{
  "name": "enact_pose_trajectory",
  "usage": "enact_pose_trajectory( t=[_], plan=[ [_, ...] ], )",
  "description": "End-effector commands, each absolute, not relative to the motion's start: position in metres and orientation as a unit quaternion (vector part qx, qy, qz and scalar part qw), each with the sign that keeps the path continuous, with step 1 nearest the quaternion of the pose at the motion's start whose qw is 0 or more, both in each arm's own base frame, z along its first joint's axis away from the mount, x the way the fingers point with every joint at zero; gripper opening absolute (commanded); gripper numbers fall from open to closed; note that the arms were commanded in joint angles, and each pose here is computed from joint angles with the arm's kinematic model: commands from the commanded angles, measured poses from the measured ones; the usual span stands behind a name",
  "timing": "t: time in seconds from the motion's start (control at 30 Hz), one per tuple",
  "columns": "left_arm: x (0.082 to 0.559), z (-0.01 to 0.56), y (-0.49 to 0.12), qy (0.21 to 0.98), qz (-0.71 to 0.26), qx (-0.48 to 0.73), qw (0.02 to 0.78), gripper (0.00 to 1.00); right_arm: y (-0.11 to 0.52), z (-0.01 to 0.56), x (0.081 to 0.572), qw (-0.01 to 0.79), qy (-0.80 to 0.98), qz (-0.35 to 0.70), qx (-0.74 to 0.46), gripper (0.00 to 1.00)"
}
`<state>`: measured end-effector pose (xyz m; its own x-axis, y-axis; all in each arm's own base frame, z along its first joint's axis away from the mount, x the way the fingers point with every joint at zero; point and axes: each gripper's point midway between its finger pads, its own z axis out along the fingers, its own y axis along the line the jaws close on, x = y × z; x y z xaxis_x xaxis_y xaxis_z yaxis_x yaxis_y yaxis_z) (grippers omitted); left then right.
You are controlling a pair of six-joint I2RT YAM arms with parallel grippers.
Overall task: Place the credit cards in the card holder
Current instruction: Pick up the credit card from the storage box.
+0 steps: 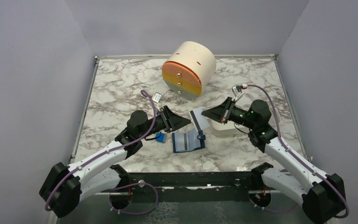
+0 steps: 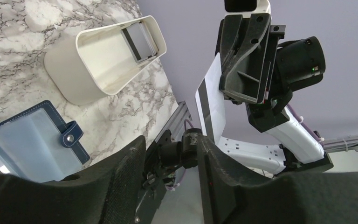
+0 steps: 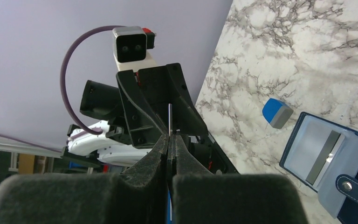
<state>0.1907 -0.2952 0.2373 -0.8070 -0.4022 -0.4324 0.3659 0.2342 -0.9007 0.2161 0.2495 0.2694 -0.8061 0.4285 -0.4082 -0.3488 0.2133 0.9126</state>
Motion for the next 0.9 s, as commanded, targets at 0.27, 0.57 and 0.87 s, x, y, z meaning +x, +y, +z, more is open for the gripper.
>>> enact_pose_trajectory(
  t=[0.27, 0.57, 0.87],
  plan=[
    [0.184, 0.26, -0.296, 0.691, -0.649, -0.002, 0.319, 0.42, 0.263, 0.264, 0.215, 0.307, 0.714, 0.629, 0.022, 0.01],
    [0.185, 0.256, -0.295, 0.692, -0.647, -0.005, 0.32, 0.18, 0.271, 0.257, 0.208, 0.292, 0.719, 0.63, 0.011, 0.01],
    [0.182, 0.246, -0.292, 0.696, -0.639, 0.004, 0.326, 0.0, 0.263, 0.24, 0.208, 0.307, 0.752, 0.584, 0.001, 0.18]
  ],
)
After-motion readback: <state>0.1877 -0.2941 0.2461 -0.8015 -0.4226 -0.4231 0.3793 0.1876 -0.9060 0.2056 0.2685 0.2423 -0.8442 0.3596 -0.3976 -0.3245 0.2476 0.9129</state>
